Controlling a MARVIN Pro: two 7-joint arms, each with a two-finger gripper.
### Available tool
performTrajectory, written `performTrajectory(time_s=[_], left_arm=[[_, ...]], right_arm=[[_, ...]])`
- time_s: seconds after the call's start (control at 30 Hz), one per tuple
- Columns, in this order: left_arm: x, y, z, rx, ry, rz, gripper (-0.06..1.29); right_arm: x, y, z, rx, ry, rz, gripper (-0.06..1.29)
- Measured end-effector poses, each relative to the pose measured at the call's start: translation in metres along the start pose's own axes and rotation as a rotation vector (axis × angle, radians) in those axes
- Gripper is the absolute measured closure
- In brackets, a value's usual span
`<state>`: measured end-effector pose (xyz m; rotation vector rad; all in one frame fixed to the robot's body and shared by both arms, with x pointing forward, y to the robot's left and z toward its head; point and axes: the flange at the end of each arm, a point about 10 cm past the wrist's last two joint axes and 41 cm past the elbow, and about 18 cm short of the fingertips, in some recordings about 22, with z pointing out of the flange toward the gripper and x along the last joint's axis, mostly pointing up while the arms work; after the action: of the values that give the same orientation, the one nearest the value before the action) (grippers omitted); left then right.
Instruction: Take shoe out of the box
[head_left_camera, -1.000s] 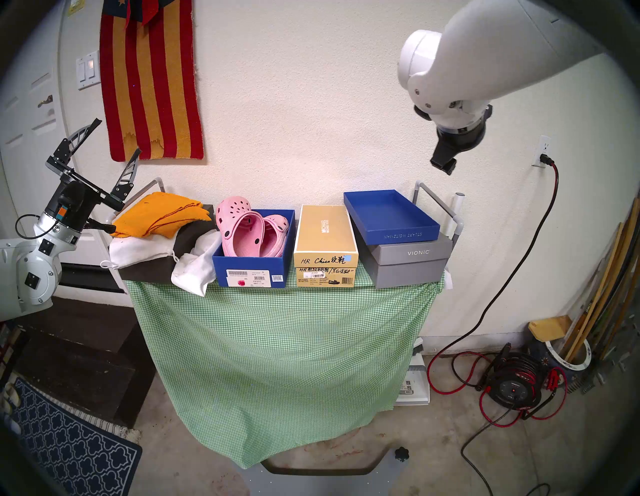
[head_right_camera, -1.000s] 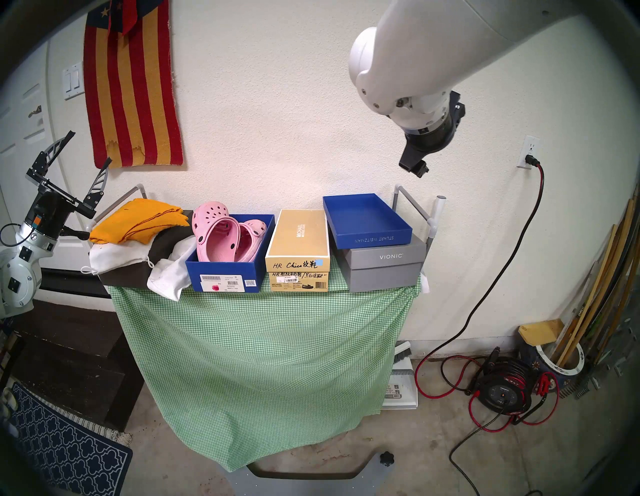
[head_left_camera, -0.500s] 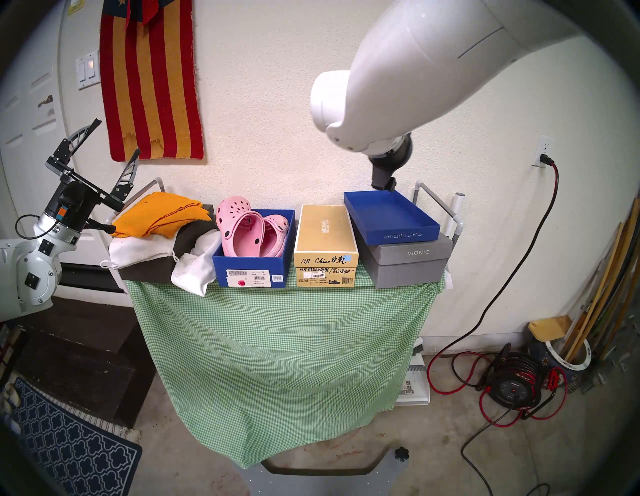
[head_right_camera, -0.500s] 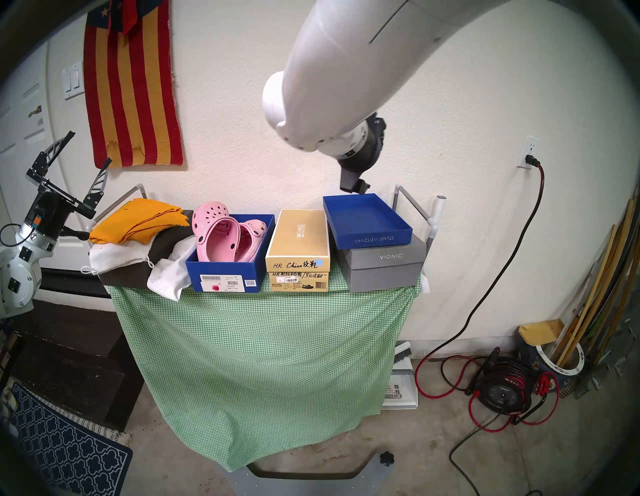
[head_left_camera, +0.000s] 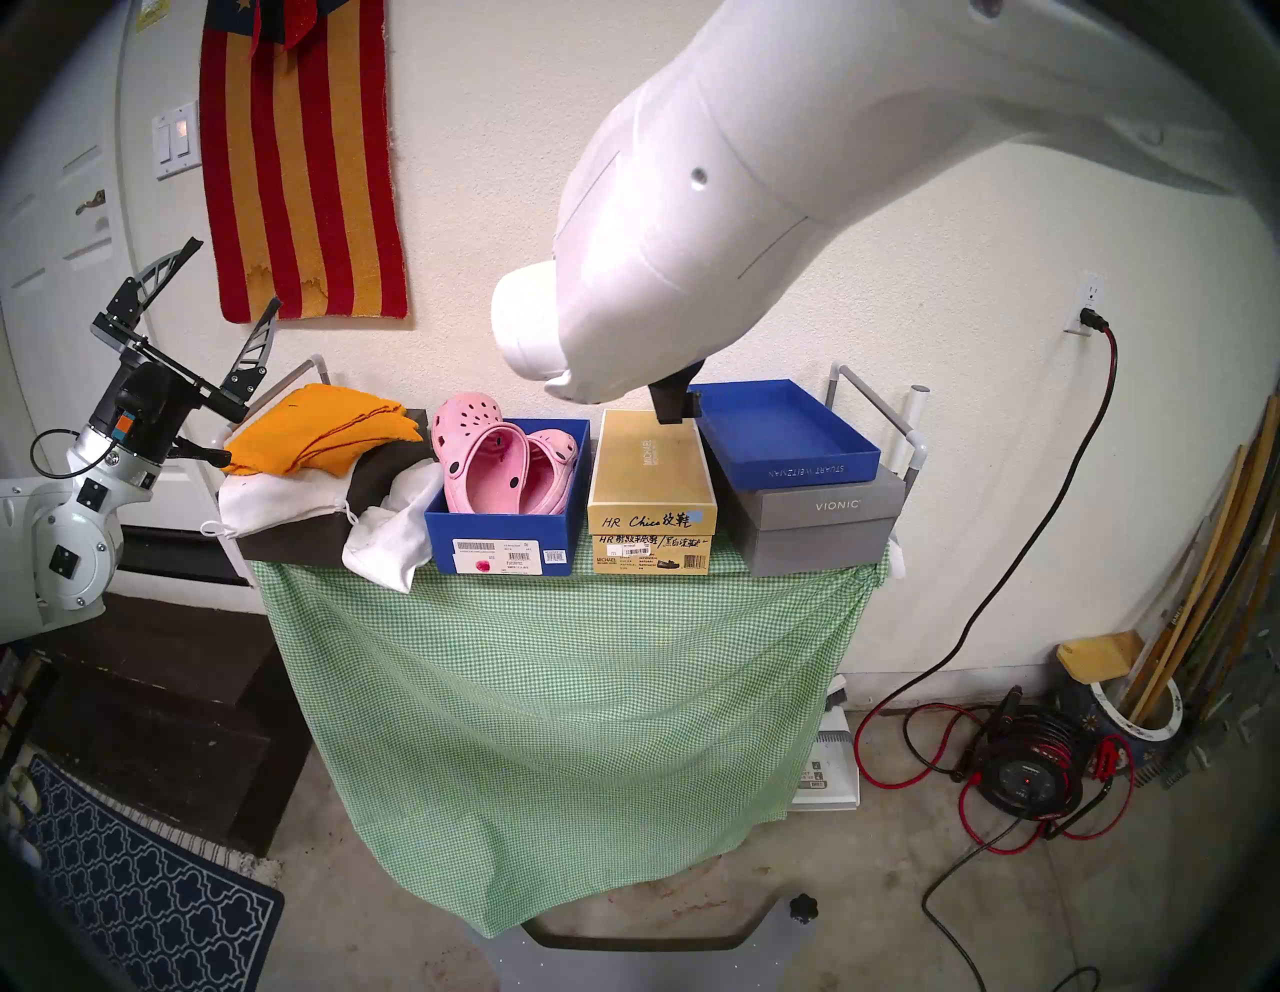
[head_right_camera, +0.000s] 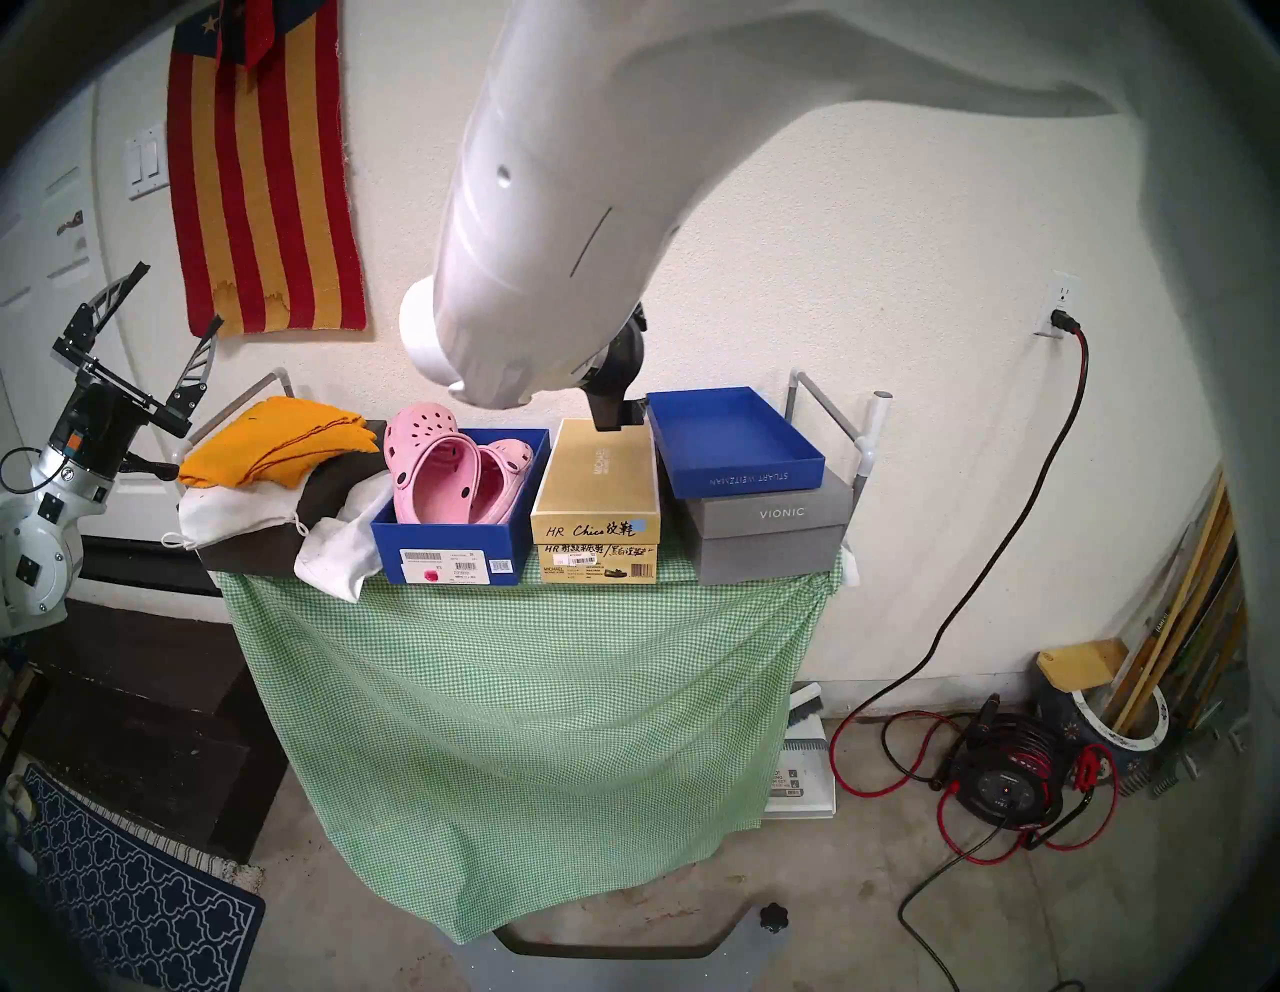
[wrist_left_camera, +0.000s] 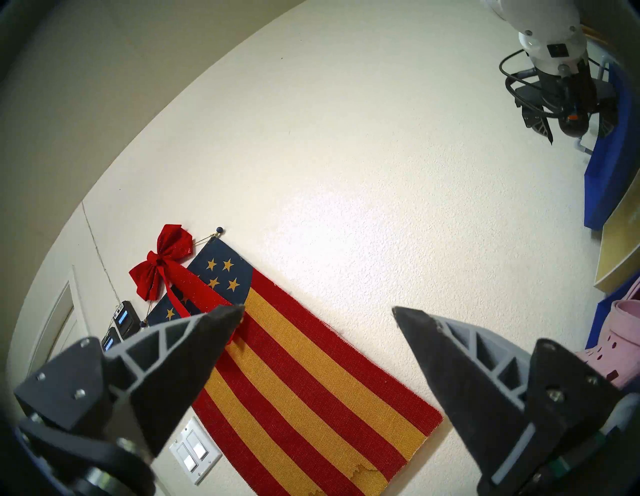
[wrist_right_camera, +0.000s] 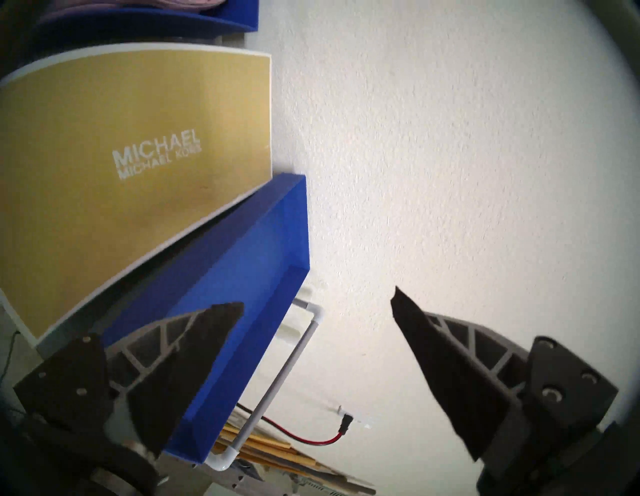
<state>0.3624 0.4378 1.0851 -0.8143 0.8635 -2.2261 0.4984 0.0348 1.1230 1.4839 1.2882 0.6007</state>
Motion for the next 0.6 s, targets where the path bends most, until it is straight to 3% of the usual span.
performTrajectory(time_s=[0.43, 0.6], left_arm=[[0.0, 0.0, 0.0, 0.001, -0.001, 0.001, 0.02], [0.0, 0.0, 0.0, 0.001, -0.001, 0.001, 0.02]], right_arm=[[0.035, 0.015, 0.011, -0.079, 0.077, -0.036, 0.01], [0.053, 0.023, 0.006, -0.061, 0.154, -0.006, 0.01]])
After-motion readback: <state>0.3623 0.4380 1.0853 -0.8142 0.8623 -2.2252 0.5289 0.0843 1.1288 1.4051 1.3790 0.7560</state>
